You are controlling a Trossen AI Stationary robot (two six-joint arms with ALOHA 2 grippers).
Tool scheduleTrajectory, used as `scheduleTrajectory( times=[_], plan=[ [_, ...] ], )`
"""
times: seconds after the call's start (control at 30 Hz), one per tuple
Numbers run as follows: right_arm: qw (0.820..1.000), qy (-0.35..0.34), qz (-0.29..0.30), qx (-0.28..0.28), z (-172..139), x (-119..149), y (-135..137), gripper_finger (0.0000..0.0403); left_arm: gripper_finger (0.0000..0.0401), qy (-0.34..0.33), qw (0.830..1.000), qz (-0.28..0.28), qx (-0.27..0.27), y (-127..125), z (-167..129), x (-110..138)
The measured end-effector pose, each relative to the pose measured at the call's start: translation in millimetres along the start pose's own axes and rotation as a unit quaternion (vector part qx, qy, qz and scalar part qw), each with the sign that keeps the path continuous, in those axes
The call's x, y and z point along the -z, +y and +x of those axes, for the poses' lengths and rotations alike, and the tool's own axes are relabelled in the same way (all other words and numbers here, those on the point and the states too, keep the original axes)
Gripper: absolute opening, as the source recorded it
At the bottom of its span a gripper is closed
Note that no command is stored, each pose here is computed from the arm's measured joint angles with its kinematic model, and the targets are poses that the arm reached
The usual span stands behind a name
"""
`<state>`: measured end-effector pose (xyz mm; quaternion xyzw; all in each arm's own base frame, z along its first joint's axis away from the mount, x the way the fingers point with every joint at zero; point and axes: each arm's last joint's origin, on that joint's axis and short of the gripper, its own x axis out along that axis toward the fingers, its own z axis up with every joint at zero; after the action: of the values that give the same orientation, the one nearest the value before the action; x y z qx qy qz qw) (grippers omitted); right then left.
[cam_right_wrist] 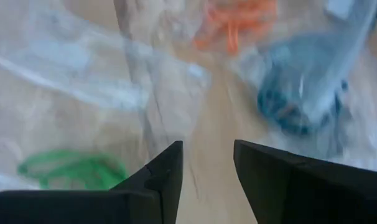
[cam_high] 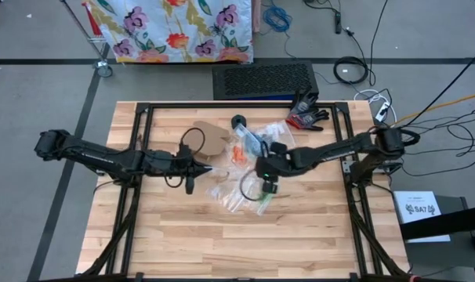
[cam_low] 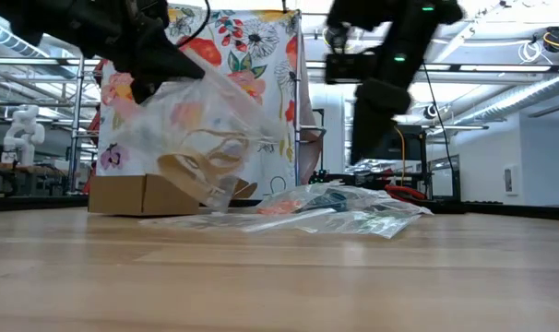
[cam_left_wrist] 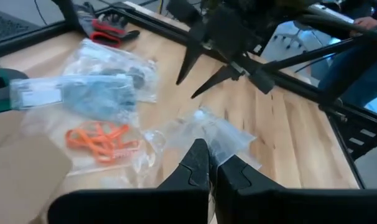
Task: Sort rubber bands
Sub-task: Close the transparent zip bag, then return to Home Position
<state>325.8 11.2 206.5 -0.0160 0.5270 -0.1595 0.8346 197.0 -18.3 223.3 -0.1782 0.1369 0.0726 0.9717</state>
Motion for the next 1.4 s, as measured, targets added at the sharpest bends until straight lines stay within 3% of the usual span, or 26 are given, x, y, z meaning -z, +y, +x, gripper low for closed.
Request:
scheduleTrajectory(
  times=[0.23, 0.43, 0.67, 0.93, 1.1, 1.3, 1.4],
  plan=[
    [0.996, -0.047, 0.071, -0.002, -13.6, 55.3, 6.0, 0.0124, 0.0, 0.017, 1.0, 0.017, -0.014, 4.0, 29.1, -12.8],
    [0.986, -0.093, 0.131, -0.037, -22.9, 82.8, 6.8, 0.0121, 0.0, -0.003, 0.999, 0.026, 0.029, 15.2, 61.5, -44.3],
    [0.985, -0.103, 0.133, -0.044, -26.9, 86.0, 7.2, 0.0121, 0.0007, -0.04, 0.999, 0.015, 0.027, 37.6, 94.8, -67.8],
    [0.986, -0.107, 0.124, -0.042, -27.0, 85.3, 7.3, 0.0121, 0.011, -0.032, 0.999, 0.011, -0.025, 69.5, 108.5, -70.1],
    [0.985, -0.105, 0.128, -0.047, -26.9, 85.4, 7.6, 0.0121, 0.0147, -0.022, 0.999, -0.008, -0.03, 71.5, 109.6, -67.5],
    [0.984, -0.105, 0.131, -0.055, -27.0, 84.9, 8.2, 0.0121, 0.0151, -0.008, 0.999, -0.042, -0.022, 66.8, 110.5, -63.6],
    [0.984, -0.095, 0.127, -0.08, -27.1, 85.3, 9.6, 0.0121, 0.0151, 0.032, 0.998, -0.056, 0.006, 64.0, 109.3, -58.1]
  ],
)
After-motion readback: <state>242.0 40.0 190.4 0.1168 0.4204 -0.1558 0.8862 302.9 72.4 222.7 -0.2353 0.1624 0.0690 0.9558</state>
